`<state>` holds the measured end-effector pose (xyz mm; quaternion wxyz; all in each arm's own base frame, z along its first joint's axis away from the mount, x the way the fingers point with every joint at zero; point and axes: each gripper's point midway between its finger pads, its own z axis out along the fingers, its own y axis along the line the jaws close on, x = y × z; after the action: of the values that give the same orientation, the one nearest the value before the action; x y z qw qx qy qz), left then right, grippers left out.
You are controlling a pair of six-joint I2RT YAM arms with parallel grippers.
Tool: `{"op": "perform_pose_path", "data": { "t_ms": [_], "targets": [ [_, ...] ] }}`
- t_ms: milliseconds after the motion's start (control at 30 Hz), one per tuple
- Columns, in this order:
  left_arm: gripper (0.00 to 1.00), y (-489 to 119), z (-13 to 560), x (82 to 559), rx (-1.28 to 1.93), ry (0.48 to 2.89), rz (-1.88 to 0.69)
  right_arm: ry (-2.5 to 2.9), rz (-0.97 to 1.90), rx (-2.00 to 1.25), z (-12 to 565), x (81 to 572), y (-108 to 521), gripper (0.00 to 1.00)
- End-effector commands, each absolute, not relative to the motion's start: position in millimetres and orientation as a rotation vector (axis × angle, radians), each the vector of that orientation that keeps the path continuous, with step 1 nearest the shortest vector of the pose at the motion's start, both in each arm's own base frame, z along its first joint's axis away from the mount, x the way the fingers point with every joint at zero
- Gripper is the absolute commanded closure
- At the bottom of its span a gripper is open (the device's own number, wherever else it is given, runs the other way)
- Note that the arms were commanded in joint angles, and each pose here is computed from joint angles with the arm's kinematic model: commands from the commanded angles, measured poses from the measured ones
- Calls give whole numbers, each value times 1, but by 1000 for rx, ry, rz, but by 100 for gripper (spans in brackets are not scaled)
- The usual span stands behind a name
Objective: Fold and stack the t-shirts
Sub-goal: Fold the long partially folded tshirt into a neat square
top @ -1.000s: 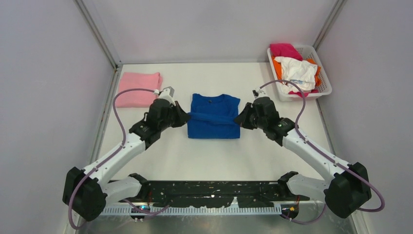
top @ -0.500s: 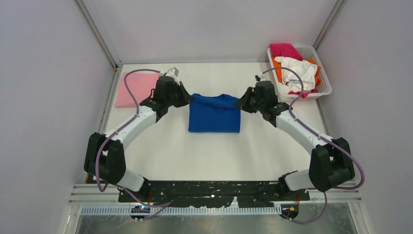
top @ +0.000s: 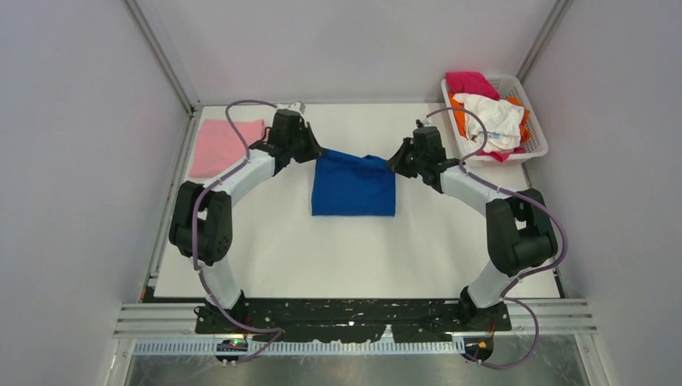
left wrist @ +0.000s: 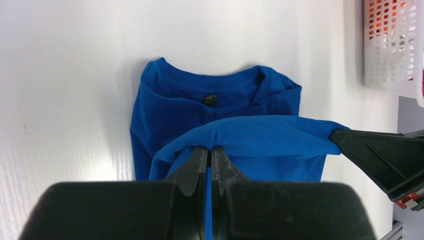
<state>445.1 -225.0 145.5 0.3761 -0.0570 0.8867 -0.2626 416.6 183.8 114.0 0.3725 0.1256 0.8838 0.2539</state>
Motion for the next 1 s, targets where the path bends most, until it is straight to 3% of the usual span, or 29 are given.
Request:
{"op": "perform_pose_path", "data": {
  "t_ms": [0, 233, 300, 367, 400, 433, 467, 500, 567, 600, 967],
  "targets": [
    [100, -225, 149, 468, -140, 2257, -657, 2118, 625, 346, 140, 453, 180, 94],
    [100, -226, 128, 482, -174, 2310, -637, 2125, 625, 382, 117, 477, 180, 88],
    [100, -225, 123, 486, -186, 2324, -622, 2122, 640, 387, 115, 484, 182, 81],
    [93, -224, 121, 493, -199, 2327, -612, 2114, 634, 387, 115, 491, 181, 68],
    [85, -223, 121, 495, -206, 2332, -608, 2117, 615, 384, 110, 495, 179, 61],
    [72, -222, 122, 497, -208, 2334, -605, 2099, 615, 370, 119, 503, 180, 42],
    [50, -222, 125, 498, -209, 2333, -607, 2130, 591, 364, 111, 503, 177, 33],
    [33, -221, 128, 498, -208, 2333, -604, 2114, 596, 350, 123, 512, 179, 18],
    [4, -220, 140, 497, -194, 2311, -608, 2144, 589, 313, 128, 512, 180, 7],
    [1, -220, 145, 495, -185, 2301, -615, 2132, 593, 294, 137, 511, 180, 1],
    [0, -253, 164, 461, -81, 2244, -934, 2132, 995, 67, 145, 434, 224, 5]
  ]
}}
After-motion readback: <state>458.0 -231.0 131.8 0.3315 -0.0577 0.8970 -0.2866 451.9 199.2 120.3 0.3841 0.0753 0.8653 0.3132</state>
